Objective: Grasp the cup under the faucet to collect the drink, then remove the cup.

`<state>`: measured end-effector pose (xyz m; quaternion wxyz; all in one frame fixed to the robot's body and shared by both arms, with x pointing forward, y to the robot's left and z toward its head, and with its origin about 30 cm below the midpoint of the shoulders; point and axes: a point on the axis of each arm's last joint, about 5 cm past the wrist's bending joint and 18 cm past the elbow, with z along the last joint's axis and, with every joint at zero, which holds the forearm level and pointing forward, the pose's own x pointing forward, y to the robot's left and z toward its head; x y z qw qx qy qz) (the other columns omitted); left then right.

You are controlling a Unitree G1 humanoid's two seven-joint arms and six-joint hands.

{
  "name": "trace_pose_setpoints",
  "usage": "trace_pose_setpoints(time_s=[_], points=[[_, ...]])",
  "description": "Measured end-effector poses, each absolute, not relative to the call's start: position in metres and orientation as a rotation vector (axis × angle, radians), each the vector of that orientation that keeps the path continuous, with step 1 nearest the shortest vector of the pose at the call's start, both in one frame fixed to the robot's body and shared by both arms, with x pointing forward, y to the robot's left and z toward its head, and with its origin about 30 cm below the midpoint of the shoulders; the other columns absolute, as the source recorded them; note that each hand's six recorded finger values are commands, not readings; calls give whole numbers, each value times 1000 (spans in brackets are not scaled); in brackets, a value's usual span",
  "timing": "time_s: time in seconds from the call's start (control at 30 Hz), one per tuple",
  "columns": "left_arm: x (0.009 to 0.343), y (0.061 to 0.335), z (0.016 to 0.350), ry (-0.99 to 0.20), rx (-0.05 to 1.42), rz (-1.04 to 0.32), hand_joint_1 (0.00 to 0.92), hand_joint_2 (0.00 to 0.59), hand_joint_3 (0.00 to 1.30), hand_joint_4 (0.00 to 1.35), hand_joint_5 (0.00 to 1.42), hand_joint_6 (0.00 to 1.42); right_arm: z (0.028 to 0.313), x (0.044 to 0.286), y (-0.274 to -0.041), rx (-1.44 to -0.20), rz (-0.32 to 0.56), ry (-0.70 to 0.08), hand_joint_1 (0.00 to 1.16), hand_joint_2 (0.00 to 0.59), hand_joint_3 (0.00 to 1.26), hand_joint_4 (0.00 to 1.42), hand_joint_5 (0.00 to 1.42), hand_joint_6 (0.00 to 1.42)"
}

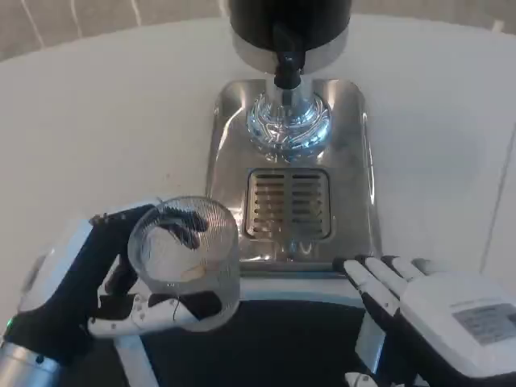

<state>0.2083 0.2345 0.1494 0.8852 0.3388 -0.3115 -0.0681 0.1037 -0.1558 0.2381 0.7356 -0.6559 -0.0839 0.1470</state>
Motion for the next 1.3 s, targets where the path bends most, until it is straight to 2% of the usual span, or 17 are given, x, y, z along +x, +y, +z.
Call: trace_pose_setpoints(time_s=[0.7,1.1,1.3], points=[[288,180,146,-633,706,-117,582,18,1007,1190,1424,1424,238,100,-166,-1454,365,-158,217,510,0,0,0,0],[313,154,147,-608,714,-118,583,18,1006,1190,1424,1424,236,95,-172,-1447,388,-149,217,510,0,0,0,0],[324,144,152,-582,710,-68,583,17,1007,1190,1424,1424,238,95,-177,-1463,396,-121,217,509,0,0,0,0]])
